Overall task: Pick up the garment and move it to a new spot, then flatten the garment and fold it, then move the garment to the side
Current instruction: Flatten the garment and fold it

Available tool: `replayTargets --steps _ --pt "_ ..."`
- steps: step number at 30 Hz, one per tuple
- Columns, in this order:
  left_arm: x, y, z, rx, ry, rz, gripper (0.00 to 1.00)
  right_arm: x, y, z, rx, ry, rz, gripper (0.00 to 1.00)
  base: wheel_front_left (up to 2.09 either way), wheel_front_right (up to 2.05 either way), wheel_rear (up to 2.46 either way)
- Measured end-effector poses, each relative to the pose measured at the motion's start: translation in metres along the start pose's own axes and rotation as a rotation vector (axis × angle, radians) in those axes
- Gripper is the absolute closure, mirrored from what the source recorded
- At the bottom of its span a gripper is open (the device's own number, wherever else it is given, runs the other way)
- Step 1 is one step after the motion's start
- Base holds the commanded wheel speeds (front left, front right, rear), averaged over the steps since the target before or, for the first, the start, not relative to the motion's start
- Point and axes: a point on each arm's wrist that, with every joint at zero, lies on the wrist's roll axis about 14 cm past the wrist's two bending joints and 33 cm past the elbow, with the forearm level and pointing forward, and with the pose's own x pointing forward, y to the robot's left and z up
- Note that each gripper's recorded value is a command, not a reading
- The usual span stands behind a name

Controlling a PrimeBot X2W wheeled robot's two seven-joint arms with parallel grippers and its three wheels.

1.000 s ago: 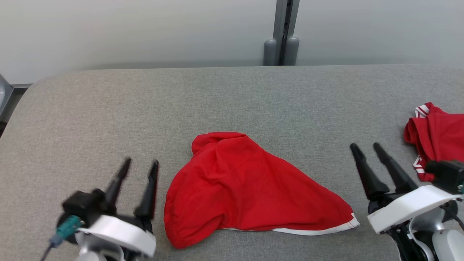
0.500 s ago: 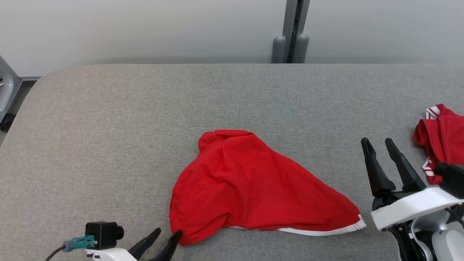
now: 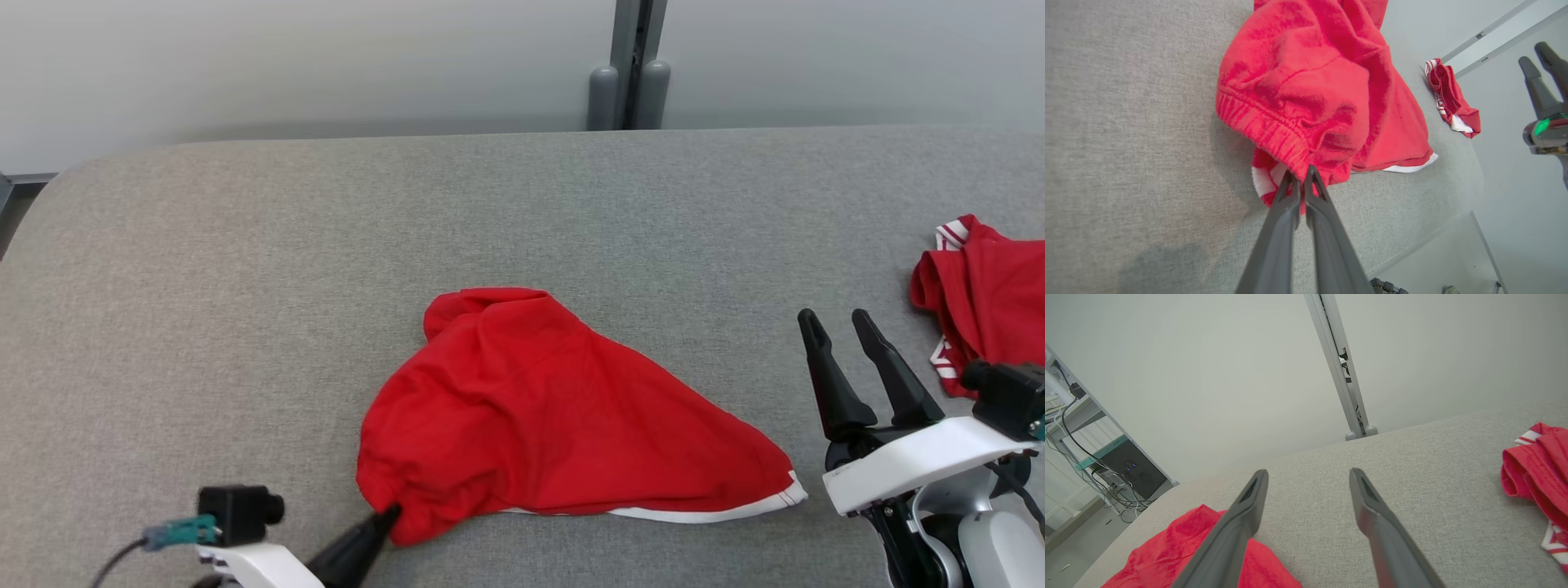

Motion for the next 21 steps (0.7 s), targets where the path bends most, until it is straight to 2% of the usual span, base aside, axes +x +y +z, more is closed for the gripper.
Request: replayTargets --steps 10,16,21 --pt "0.012 0.002 0.068 0.085 -0.170 -0.005 1.00 -0.003 -0.011 -0.001 0.004 0.001 -0.032 0.00 0.00 0.00 0.00" --pt "0.043 0.012 0.075 0.090 -0.121 0.015 1.00 -0.005 -0.019 -0.008 0.012 0.019 -0.060 0.00 0.00 0.00 0.00" --pt "0.066 0.031 0.080 0.118 -0.110 0.090 1.00 -0.008 -0.029 -0.006 0.006 0.014 -0.089 0.00 0.00 0.00 0.00"
